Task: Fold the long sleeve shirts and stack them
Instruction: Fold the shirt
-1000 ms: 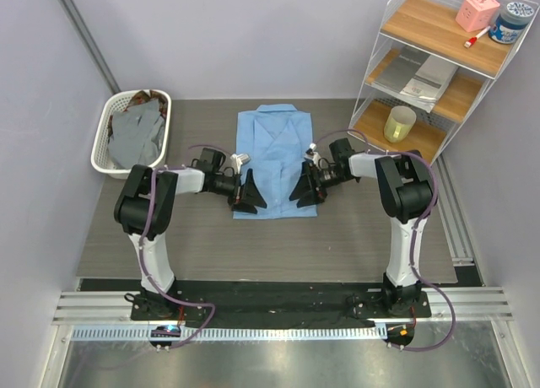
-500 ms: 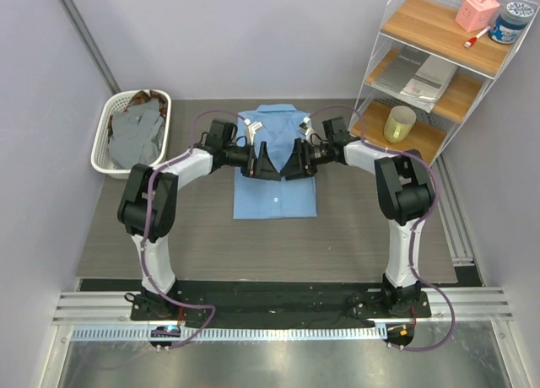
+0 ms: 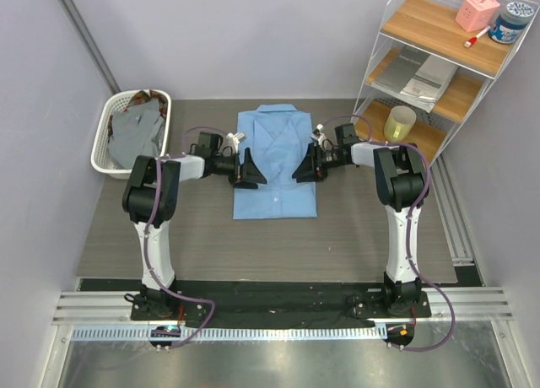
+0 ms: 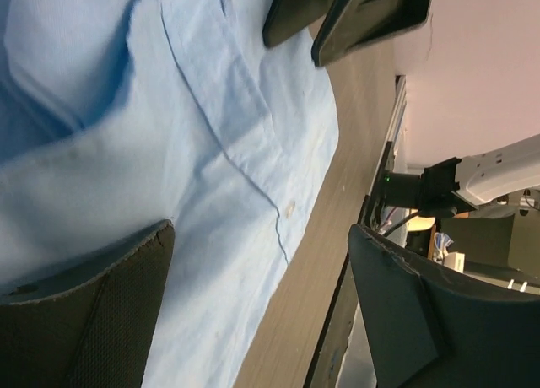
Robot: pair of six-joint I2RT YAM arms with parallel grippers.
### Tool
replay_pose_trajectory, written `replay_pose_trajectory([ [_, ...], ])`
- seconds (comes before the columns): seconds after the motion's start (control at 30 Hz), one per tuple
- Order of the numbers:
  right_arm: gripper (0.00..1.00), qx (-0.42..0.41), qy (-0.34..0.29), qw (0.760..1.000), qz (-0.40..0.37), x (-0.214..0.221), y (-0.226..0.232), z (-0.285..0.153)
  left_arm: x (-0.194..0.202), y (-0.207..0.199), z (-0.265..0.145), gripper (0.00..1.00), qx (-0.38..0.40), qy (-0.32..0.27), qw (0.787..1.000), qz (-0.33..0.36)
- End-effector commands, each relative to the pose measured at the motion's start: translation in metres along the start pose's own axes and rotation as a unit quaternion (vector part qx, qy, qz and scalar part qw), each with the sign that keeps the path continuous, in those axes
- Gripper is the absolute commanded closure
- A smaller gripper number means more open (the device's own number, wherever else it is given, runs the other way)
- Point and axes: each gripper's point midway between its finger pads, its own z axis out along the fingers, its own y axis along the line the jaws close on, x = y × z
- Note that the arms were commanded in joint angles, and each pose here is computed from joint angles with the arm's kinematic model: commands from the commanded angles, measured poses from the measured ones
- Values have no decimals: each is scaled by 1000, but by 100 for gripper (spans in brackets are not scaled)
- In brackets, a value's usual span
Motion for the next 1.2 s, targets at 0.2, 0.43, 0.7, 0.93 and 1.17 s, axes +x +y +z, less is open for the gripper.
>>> replay_pose_trajectory([
  [0.2,49,-13,-58,998,-37,-36,60,1,-24,-32,-19,15,-29,-24,997,66],
  [0.43,41,-24,-56,998,-3,-35,51,36,-26,-14,-7,15,-44,-25,997,61],
  [0.7,38,-37,-76,996,2,-54,44,51,-20,3,-2,15,-56,-17,997,56],
  [0.93,36,-66,-102,993,3,-75,54,54,-11,12,-1,14,-66,-5,996,55],
  [1.17,34,-65,-111,992,-14,-86,49,57,-13,6,-4,14,-65,-2,996,62],
])
